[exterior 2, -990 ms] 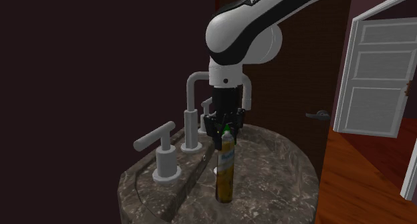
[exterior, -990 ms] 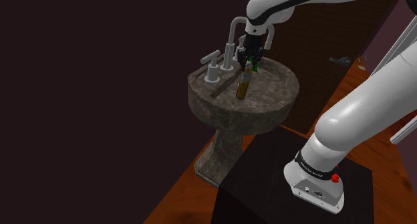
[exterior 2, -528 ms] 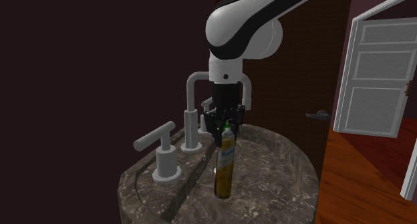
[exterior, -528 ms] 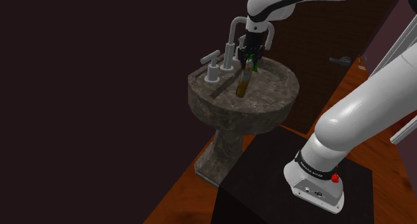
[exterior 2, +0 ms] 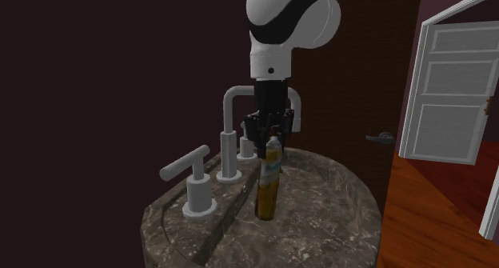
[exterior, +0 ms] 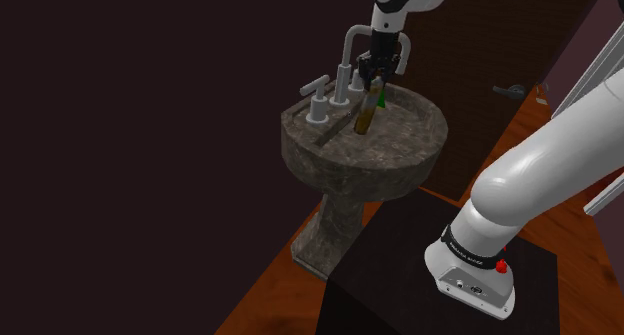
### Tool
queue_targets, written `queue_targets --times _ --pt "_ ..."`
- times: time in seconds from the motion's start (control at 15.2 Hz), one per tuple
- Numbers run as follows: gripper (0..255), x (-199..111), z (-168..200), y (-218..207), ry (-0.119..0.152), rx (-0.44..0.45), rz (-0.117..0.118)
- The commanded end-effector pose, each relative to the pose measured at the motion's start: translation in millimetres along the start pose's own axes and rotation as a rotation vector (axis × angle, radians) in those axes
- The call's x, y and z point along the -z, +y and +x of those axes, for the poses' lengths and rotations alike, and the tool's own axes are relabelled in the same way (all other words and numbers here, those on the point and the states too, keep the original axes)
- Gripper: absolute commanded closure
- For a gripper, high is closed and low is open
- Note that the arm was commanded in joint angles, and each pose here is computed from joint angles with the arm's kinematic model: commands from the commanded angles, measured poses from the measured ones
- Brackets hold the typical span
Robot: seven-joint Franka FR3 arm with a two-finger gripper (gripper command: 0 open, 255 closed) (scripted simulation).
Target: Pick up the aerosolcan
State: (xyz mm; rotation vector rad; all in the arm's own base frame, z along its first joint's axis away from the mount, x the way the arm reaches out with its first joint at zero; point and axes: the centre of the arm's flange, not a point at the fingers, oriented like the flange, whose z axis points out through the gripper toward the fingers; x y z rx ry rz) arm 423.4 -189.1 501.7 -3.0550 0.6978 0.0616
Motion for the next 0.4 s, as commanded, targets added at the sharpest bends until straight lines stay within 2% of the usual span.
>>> queue_targets --times 0.0,0.33 --pt "255 10.7 -0.7 -1.0 0.000 0.000 0.000" --pt "255 27.3 -1.3 -1.0 0.000 0.000 0.000"
